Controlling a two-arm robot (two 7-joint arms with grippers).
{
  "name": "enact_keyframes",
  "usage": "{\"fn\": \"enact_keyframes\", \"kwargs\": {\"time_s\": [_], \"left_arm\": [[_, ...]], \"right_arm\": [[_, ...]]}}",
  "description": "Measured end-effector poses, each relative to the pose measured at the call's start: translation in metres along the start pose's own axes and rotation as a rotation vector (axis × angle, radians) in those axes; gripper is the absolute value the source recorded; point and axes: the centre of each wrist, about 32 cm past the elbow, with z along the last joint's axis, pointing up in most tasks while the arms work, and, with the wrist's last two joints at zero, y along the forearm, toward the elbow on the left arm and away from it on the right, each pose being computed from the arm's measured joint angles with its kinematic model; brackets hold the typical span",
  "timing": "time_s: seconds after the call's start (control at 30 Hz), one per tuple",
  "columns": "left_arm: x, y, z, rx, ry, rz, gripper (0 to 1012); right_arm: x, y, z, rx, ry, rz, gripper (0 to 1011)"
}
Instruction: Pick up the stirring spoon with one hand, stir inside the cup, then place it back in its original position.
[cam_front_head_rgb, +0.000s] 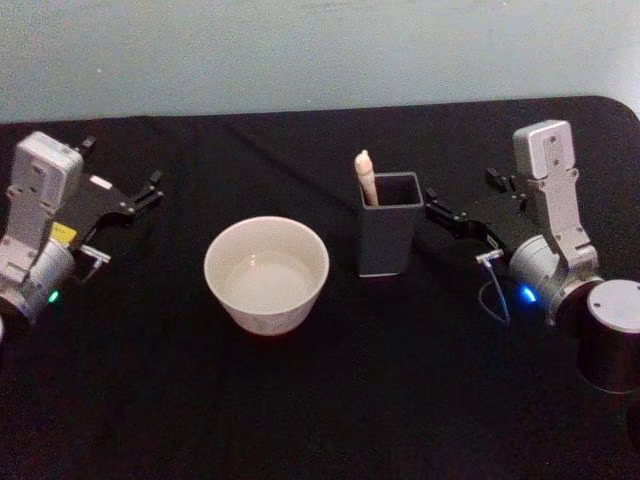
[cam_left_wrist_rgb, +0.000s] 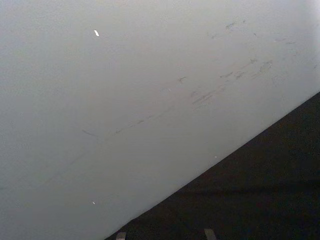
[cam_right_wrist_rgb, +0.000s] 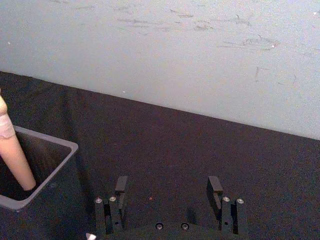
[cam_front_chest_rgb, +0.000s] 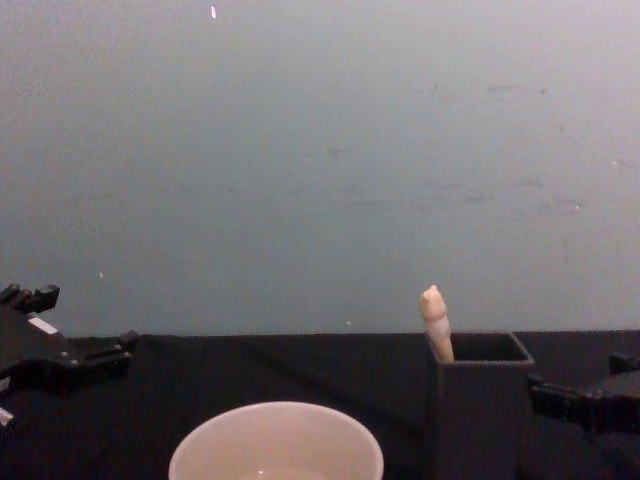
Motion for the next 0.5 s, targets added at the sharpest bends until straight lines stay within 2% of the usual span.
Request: {"fn": "enact_keyframes", "kwargs": {"time_s": [0.5], "left_arm": [[0.0,0.0,0.0,0.0,0.0,0.0,1001]], "right_arm": [[0.0005,-0.0003,0.0013,0.006,0.003,0.003,1000]]}}
